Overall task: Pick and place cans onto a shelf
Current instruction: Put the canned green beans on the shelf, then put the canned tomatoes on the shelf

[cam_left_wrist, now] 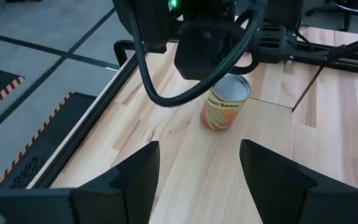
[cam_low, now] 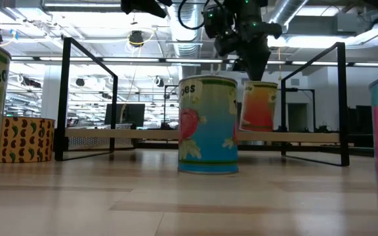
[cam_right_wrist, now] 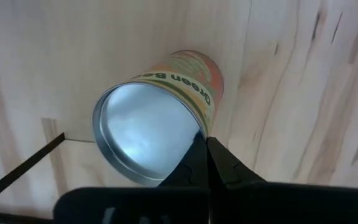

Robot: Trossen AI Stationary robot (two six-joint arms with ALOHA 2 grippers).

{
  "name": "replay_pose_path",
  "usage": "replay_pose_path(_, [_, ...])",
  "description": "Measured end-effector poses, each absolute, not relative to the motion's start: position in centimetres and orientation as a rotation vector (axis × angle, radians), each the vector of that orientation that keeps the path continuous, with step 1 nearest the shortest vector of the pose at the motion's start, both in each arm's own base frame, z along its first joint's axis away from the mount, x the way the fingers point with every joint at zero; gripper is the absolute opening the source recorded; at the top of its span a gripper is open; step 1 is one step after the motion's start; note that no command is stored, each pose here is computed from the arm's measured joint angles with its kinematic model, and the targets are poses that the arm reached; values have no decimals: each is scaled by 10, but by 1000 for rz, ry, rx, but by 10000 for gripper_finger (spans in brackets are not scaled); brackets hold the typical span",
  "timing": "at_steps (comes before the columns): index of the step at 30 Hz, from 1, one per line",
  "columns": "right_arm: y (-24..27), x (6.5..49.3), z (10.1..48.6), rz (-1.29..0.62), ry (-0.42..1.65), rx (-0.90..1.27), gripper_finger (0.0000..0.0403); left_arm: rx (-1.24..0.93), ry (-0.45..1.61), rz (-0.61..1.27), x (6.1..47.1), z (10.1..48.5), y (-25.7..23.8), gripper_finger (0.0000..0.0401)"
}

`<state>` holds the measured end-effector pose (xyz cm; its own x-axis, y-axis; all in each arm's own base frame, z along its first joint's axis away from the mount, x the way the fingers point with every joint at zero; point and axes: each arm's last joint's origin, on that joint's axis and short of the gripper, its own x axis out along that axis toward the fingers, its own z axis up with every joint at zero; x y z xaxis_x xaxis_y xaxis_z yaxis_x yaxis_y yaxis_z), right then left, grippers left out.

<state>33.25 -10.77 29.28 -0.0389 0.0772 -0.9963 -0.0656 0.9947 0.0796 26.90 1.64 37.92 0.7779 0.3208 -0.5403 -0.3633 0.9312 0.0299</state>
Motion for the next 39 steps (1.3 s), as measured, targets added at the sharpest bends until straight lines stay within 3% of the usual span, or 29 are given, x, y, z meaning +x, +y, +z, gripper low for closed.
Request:
replay_pose_path(24, [-104,335,297,75,1597,-38,96,-76,573,370,269,379,16,212])
replay_pose_path(30, [-106,335,334,-46,1533,-125,113,-49,579,362,269,379,16,212])
replay_pose_path(35, [-97,316,384,-137,1339,-36,110,-47,581,362,269,379,16,212])
replay_pose_path(39, [-80,291,412,-72,1213,91,108,-46,592,362,268,378,16,212])
